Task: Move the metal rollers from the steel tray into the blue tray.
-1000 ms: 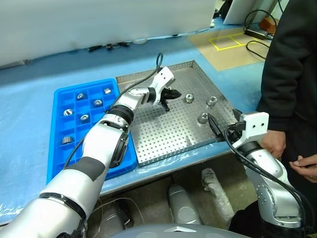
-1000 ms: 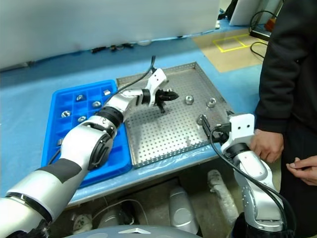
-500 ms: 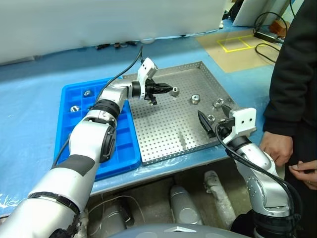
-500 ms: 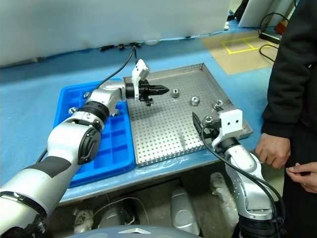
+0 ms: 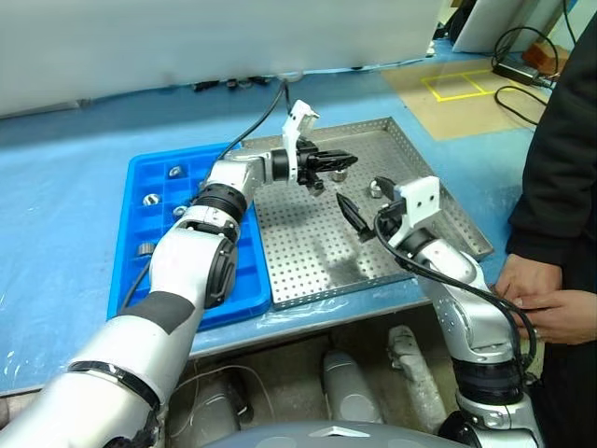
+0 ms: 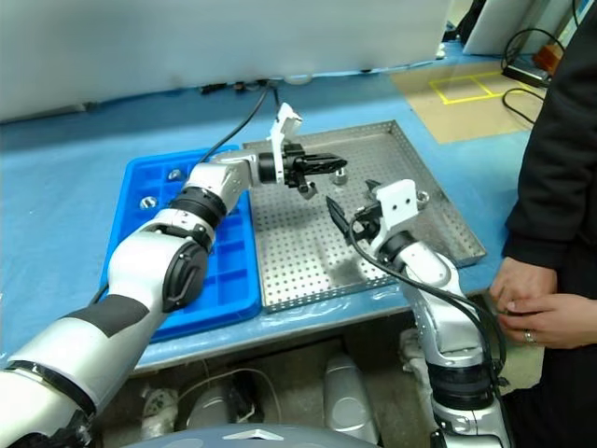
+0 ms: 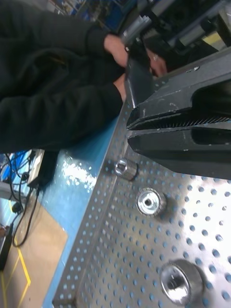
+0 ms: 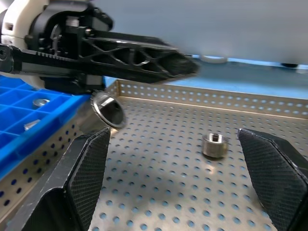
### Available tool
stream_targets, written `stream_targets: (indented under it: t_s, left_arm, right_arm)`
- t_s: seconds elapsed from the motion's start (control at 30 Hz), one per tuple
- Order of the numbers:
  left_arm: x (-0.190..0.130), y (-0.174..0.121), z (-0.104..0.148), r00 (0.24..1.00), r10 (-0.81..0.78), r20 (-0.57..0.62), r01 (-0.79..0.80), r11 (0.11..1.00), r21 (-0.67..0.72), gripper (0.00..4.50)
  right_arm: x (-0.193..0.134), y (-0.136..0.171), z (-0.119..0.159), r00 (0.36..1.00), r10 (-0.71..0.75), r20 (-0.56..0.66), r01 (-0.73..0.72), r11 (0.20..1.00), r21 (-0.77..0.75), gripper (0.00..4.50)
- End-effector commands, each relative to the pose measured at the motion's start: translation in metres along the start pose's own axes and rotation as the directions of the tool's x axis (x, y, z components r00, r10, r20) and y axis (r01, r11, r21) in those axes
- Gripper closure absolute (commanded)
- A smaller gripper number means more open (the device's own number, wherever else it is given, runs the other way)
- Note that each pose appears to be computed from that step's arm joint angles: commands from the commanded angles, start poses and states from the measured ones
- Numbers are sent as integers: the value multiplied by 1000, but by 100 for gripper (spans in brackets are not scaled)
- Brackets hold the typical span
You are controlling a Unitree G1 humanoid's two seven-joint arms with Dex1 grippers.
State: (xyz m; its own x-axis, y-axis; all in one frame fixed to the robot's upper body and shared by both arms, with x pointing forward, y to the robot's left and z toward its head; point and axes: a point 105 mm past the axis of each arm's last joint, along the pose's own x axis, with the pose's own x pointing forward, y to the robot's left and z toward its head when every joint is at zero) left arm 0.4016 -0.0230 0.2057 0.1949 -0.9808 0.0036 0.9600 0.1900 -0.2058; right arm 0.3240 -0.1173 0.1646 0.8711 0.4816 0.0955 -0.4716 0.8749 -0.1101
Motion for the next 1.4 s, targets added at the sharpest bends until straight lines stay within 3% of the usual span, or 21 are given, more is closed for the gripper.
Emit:
stream_targets:
  t_s: [0.03,0.63,0.73,0.97,1.0,1.2,1.4]
  left_arm:
    - [8,-11,18,998,-45,36,43,998,49,436]
    - [33,-27,19,994,-88,65,86,995,42,436]
    - [33,-28,20,993,-94,65,91,995,43,438]
    - [30,-27,19,994,-92,56,90,995,43,438]
    - [29,-26,19,995,-89,55,87,995,43,438]
    - [22,-25,25,994,-90,59,87,995,55,438]
    - [-14,-18,43,988,-129,82,115,981,158,438]
  right_arm:
    - [7,5,12,998,41,47,-41,999,-16,0]
    - [24,18,13,988,149,36,-149,989,-16,0]
    - [24,19,12,988,153,29,-152,988,-25,59]
    - [22,17,9,989,149,25,-148,989,-27,301]
    - [22,17,9,989,149,25,-148,989,-27,317]
    - [21,11,7,993,115,26,-115,993,-27,317]
    - [13,5,2,995,99,12,-99,995,-1,317]
